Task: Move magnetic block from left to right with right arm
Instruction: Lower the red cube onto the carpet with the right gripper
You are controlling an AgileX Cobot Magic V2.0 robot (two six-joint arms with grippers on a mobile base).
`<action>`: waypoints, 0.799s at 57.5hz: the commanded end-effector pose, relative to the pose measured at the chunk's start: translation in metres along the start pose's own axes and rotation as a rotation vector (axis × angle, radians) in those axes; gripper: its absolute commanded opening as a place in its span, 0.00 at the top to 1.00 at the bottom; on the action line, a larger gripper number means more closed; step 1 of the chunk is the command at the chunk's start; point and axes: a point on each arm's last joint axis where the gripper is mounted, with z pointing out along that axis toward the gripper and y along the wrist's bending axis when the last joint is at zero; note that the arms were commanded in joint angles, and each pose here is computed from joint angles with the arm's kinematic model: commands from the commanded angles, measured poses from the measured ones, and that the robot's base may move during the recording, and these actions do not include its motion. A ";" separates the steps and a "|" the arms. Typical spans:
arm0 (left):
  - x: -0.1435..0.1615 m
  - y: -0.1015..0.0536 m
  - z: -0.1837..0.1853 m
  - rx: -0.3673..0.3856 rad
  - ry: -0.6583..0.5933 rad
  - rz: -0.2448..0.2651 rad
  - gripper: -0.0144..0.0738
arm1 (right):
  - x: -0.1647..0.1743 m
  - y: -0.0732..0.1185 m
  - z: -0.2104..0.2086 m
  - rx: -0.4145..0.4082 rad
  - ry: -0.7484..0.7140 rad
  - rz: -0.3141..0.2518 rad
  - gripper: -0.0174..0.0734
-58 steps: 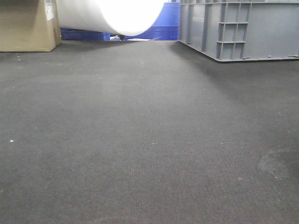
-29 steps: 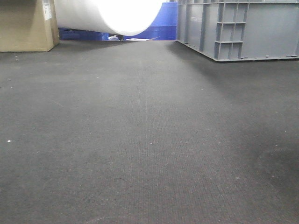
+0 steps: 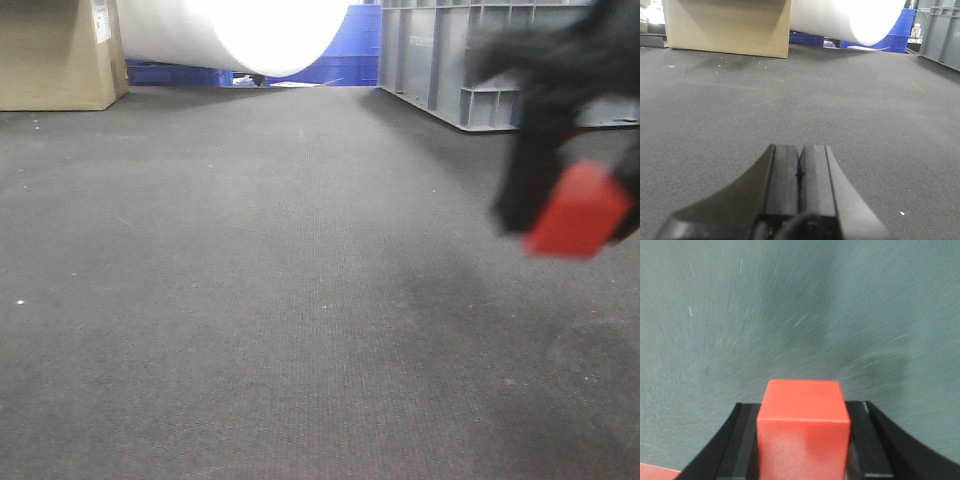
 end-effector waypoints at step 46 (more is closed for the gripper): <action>-0.005 0.000 -0.001 0.008 -0.084 -0.011 0.98 | -0.064 0.105 0.065 0.016 0.149 0.098 0.21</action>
